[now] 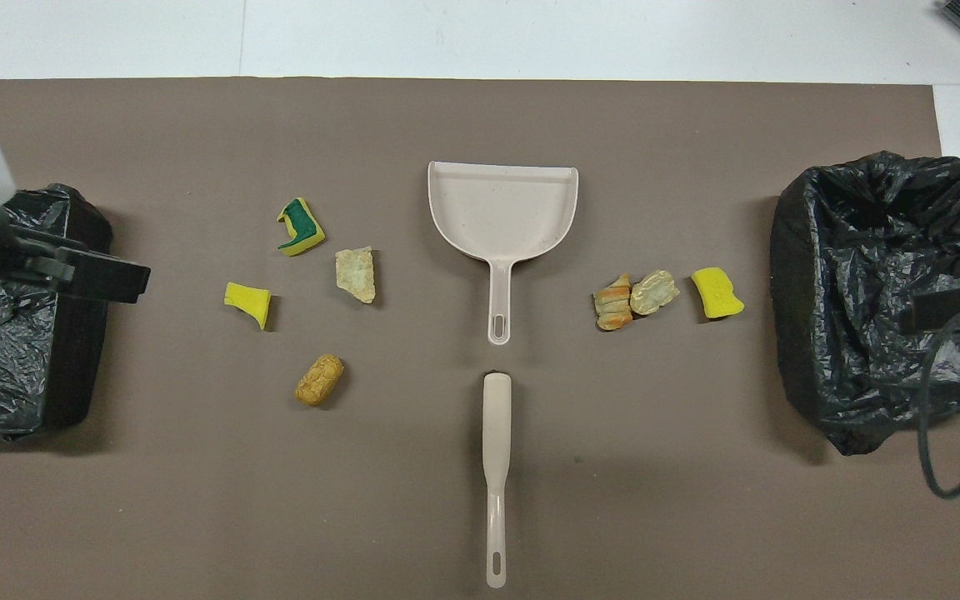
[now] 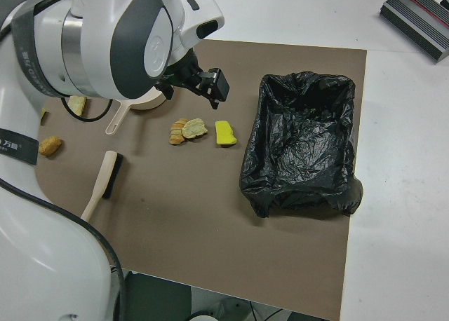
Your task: Sweep and dump trash in bin
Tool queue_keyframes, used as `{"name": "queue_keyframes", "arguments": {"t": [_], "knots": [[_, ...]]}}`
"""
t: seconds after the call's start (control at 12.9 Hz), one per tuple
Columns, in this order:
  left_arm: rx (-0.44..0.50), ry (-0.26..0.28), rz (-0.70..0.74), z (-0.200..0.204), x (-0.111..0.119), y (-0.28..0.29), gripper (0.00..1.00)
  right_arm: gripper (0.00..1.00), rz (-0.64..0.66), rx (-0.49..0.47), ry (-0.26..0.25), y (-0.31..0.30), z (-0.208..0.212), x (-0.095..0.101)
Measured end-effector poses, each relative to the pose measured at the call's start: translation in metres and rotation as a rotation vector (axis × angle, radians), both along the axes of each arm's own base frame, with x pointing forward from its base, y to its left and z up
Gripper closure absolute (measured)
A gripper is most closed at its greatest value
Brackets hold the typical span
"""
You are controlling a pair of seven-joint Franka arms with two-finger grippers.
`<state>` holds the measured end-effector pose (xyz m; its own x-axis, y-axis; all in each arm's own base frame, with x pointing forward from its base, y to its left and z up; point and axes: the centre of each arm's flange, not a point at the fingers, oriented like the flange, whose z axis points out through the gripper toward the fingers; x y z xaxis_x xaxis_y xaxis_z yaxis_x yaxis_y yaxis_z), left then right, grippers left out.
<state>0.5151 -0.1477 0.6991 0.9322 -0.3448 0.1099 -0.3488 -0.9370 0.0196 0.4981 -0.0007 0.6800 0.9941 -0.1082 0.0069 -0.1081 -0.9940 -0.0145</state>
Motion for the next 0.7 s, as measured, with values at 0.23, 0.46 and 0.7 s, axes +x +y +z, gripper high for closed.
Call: {"name": "queue_keyframes", "arguments": {"t": [0.23, 0.46, 0.7], "knots": [[-0.007, 0.023, -0.009, -0.026, -0.024, -0.068, 0.0, 0.0, 0.0, 0.0, 0.001, 0.0, 0.0, 0.0], [-0.008, 0.046, -0.016, -0.059, -0.074, -0.145, 0.0, 0.0, 0.0, 0.0, 0.001, 0.0, -0.001, 0.0], [-0.019, 0.053, -0.001, -0.115, -0.127, -0.22, 0.0, 0.0, 0.0, 0.0, 0.003, 0.0, -0.001, 0.0]]}}
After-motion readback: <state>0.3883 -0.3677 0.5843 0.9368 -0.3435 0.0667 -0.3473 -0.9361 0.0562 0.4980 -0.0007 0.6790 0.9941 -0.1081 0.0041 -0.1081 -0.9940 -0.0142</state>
